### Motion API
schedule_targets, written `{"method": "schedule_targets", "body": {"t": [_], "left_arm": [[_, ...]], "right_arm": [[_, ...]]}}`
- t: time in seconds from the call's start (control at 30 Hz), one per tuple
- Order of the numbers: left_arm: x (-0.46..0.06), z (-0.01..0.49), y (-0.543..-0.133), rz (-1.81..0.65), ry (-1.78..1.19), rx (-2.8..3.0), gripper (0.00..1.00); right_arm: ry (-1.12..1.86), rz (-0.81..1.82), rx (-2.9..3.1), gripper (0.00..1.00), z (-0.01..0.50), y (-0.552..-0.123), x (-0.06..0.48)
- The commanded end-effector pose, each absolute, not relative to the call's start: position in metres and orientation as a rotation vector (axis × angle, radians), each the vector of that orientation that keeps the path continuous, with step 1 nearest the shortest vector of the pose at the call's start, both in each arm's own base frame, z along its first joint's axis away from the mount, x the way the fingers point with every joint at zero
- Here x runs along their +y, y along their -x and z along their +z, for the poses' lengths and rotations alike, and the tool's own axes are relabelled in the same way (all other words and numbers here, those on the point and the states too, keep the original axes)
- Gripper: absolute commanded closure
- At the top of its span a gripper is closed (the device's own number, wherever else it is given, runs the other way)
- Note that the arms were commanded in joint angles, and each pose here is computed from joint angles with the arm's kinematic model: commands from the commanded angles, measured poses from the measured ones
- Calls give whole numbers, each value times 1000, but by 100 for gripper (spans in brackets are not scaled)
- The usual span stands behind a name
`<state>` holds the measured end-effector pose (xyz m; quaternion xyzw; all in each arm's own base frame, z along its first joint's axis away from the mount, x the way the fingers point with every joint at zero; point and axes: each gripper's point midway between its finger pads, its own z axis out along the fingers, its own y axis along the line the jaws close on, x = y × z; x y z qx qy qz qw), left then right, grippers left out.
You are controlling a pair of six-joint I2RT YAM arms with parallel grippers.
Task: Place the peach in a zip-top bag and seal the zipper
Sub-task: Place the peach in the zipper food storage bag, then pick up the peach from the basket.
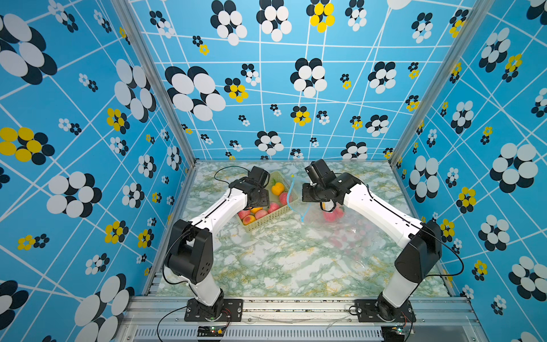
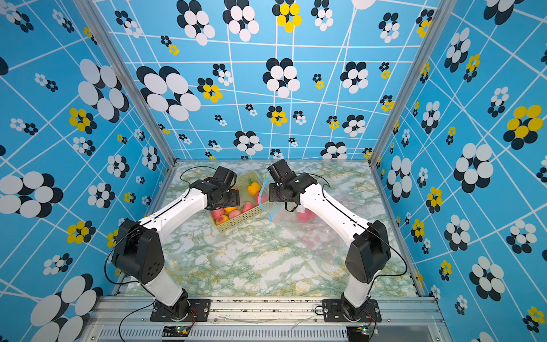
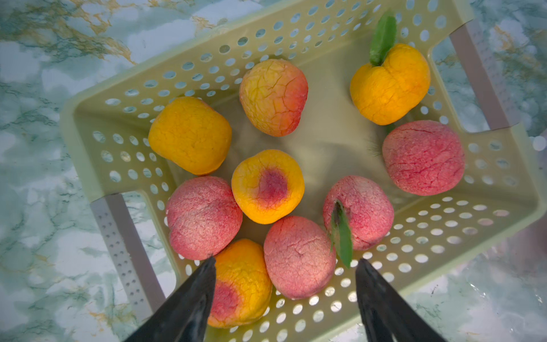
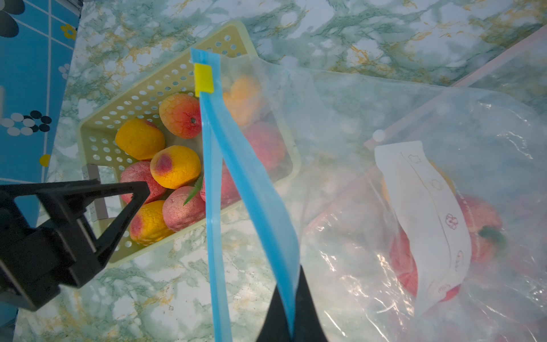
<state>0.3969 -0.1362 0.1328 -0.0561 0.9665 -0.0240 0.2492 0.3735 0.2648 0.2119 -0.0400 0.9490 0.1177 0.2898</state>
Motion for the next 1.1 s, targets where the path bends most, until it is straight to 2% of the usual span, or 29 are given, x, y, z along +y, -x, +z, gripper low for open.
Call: {"method": "schedule_targets", "body": {"t": [0.0,0.27,0.67,1.07], "left_arm": [[-132,130,-410,-41,137,2648,27],[-123,110,-432,22,148,2695,30],[-126,88,-482,38,103,2721,21],[-119,61,-502,121,100,2774,19]], "right_arm": [[75,343,2515,100,218,-374,263],[63,336,2524,100,216,-373,262],[64,342,2536,100,214,-376,266],[58,344,2538,100,213,-374,266]]}}
